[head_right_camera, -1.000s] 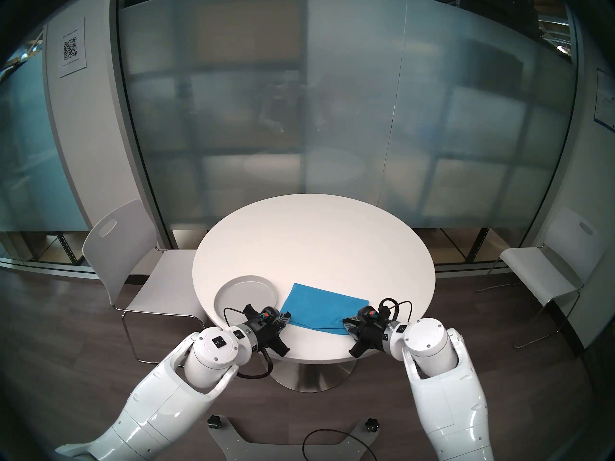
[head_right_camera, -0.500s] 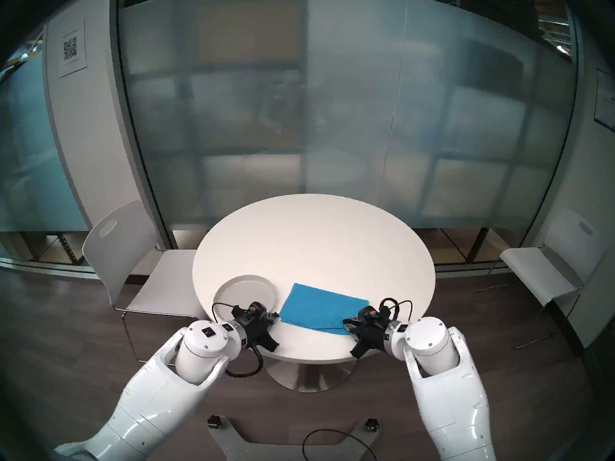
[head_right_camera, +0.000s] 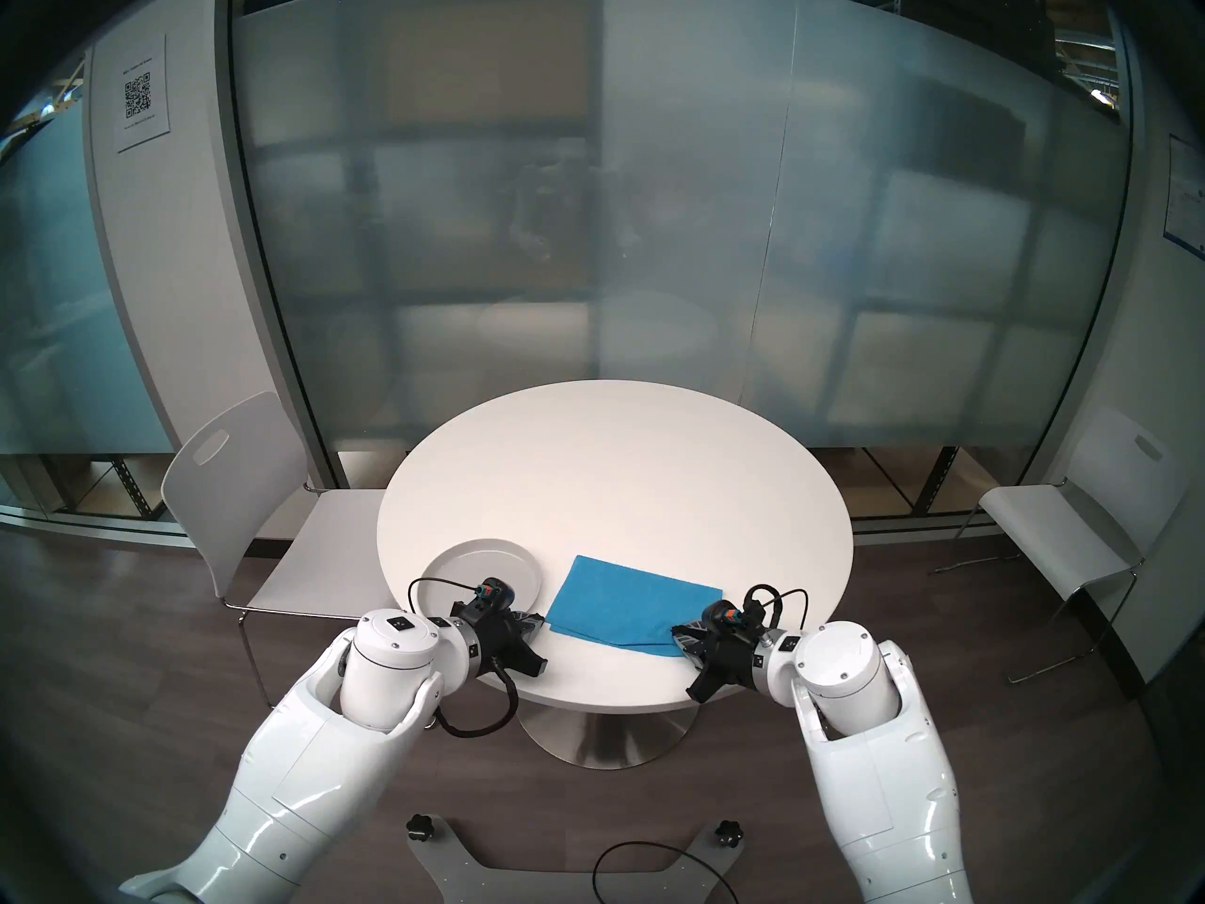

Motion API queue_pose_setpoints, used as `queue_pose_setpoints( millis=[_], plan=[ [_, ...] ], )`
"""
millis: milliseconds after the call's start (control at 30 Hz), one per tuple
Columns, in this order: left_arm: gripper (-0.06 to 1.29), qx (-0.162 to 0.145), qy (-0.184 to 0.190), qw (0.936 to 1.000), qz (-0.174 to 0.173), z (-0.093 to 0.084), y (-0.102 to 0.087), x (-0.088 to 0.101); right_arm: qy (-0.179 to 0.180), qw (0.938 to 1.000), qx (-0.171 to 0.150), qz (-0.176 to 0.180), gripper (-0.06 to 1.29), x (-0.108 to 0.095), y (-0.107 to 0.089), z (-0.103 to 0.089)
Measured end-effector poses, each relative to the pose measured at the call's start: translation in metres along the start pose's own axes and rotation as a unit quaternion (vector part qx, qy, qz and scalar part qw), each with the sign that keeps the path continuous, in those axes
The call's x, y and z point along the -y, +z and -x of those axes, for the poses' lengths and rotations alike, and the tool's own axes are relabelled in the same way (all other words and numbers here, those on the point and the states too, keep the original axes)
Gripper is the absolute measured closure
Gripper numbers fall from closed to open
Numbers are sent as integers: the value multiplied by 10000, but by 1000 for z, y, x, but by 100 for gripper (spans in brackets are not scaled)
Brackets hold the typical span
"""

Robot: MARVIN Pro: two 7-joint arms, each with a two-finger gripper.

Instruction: Fold the napkin in half twice and place it beside the plate

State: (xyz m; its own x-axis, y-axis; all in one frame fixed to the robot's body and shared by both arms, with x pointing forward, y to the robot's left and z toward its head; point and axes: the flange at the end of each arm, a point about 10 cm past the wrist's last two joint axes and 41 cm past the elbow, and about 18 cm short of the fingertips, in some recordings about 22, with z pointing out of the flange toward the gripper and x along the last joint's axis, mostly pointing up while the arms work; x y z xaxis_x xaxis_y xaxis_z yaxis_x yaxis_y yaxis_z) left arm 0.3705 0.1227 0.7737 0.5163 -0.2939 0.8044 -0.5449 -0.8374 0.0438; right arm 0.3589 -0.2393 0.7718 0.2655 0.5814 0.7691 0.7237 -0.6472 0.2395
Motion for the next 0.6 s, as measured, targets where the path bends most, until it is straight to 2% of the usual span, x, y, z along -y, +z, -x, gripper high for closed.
queue_pose_setpoints(
  millis=[333, 433, 500, 600],
  plan=[
    [121, 27, -601, 9981, 104, -16, -7, 1, -7, 10000, -8, -25, 94, -1, 1, 0],
    [117, 13, -679, 9977, 90, -20, -8, 0, -5, 10000, -9, -28, 94, -2, 1, -1],
    [106, 11, -728, 9973, 69, -22, -8, 0, -4, 10000, -11, -28, 94, -2, 2, -1],
    [106, 10, -806, 9967, 40, -24, -8, 2, -7, 10000, -17, -27, 94, -2, 2, 0]
  ],
)
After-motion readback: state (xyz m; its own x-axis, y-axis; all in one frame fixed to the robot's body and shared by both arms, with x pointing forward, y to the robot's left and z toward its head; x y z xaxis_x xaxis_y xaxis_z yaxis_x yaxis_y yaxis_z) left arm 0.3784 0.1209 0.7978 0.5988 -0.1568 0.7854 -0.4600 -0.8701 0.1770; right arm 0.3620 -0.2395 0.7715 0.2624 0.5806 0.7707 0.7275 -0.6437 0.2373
